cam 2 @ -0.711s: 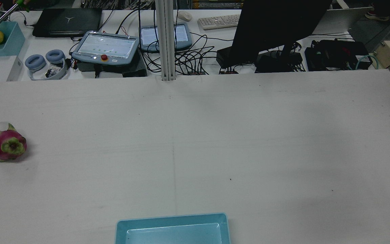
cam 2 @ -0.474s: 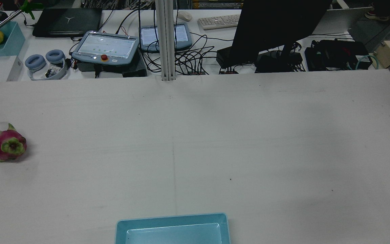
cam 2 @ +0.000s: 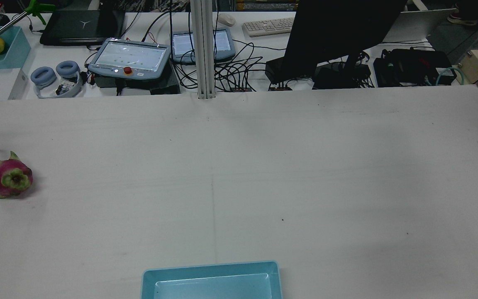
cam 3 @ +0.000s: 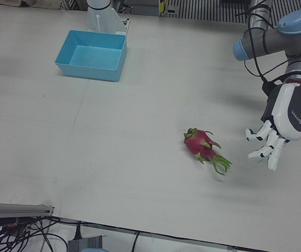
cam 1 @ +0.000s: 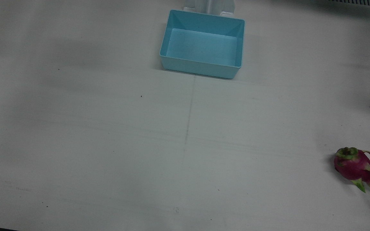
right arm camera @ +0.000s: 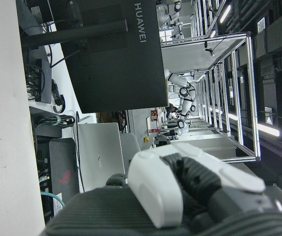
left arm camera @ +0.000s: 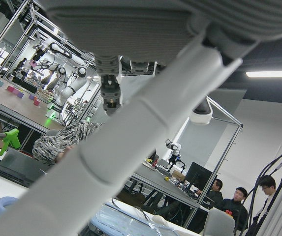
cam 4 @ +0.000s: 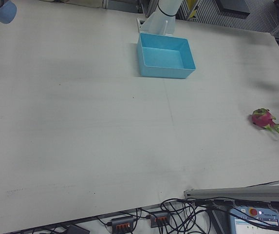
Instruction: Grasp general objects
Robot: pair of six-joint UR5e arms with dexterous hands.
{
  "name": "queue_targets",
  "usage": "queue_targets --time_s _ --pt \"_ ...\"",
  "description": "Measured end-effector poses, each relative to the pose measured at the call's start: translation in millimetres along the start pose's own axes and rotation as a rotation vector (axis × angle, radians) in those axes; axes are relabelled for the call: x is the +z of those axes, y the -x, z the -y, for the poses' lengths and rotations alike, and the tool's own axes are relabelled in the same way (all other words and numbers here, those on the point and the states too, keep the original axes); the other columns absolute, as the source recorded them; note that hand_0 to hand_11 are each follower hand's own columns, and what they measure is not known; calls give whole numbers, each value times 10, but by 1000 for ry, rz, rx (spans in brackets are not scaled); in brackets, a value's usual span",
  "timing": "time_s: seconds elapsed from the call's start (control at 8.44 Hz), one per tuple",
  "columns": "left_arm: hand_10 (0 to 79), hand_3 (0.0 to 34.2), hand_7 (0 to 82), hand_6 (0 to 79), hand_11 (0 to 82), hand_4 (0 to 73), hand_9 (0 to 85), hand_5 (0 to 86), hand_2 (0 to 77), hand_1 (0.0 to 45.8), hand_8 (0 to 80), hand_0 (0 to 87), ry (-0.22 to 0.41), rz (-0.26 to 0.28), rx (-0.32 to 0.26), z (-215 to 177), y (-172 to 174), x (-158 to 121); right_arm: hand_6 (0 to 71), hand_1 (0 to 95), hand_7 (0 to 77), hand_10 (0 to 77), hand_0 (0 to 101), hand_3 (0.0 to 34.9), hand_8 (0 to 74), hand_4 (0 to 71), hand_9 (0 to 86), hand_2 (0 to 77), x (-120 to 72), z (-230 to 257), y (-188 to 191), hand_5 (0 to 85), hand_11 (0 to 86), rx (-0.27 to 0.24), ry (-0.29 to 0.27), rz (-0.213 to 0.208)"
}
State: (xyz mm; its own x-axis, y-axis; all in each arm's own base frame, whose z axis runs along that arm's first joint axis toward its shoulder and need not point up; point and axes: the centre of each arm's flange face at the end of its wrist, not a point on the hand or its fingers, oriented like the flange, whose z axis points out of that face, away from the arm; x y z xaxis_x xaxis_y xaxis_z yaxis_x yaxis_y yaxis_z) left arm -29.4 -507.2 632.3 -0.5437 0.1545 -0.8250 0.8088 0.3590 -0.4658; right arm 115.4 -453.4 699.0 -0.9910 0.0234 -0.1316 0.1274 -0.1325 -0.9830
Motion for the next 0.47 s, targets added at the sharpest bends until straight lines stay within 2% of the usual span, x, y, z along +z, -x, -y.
queue_targets --time_s 0.12,0.36,0.47 --pt "387 0 344 11 11 82 55 704 5 0 16 797 10 19 64 -117 -147 -21 0 949 0 0 0 0 0 0 5 774 0 -1 0 0 5 0 0 0" --pt "387 0 311 5 11 82 49 704 5 0 16 798 41 71 195 -380 -206 27 0 949 0 0 0 0 0 0 5 774 0 -1 0 0 0 0 0 0" --pt "387 0 311 5 11 82 49 704 5 0 16 798 59 89 236 -525 -143 70 0 949 0 0 0 0 0 0 5 774 0 0 0 0 5 0 0 0"
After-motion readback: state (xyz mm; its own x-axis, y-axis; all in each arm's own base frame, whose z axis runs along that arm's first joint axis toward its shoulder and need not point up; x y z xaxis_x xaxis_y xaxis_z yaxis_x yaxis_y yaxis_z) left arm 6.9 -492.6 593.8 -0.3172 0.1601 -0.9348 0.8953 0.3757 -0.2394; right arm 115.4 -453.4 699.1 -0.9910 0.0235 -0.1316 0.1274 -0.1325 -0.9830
